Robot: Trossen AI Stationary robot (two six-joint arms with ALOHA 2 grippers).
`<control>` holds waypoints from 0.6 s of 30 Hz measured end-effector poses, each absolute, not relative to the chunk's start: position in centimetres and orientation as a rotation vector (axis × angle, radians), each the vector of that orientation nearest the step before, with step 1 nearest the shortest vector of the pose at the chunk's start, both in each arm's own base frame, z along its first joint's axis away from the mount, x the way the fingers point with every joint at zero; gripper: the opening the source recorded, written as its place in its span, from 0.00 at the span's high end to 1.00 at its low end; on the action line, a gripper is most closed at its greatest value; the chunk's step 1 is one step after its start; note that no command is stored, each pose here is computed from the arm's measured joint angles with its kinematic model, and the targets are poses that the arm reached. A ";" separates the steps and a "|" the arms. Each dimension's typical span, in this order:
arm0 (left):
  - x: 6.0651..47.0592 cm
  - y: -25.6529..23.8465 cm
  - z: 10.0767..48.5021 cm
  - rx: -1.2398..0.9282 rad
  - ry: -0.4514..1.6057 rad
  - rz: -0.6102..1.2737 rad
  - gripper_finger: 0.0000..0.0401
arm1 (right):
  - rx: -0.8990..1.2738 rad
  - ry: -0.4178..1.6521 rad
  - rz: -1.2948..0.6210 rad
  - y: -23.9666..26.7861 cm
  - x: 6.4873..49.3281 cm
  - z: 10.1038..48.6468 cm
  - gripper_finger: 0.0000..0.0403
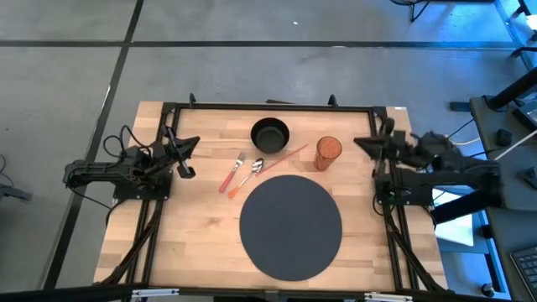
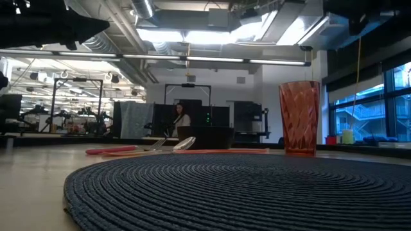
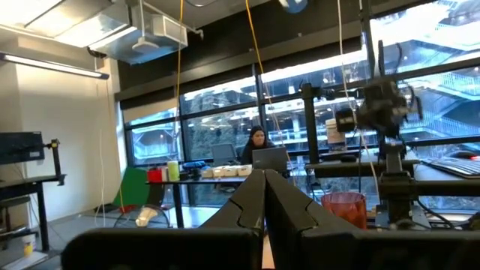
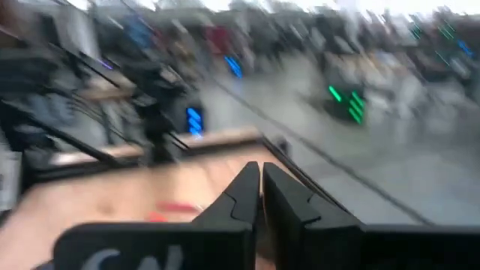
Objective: Pick & Place Utensil
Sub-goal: Put the brown glass on the top right of the gray mat
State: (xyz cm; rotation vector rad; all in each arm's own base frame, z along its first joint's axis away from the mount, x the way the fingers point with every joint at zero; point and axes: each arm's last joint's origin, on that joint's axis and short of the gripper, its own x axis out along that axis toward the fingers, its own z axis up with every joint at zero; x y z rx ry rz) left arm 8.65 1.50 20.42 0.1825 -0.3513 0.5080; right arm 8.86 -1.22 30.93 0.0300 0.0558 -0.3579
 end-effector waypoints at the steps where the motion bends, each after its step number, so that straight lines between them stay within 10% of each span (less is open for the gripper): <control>1: 8.6 1.5 20.4 0.182 -0.352 0.508 1.00 | 0.037 0.114 -0.399 -1.3 9.1 32.0 0.95; 18: 8.6 1.5 20.4 0.165 -0.356 0.505 1.00 | -0.023 0.725 -0.713 -3.6 16.8 43.7 0.99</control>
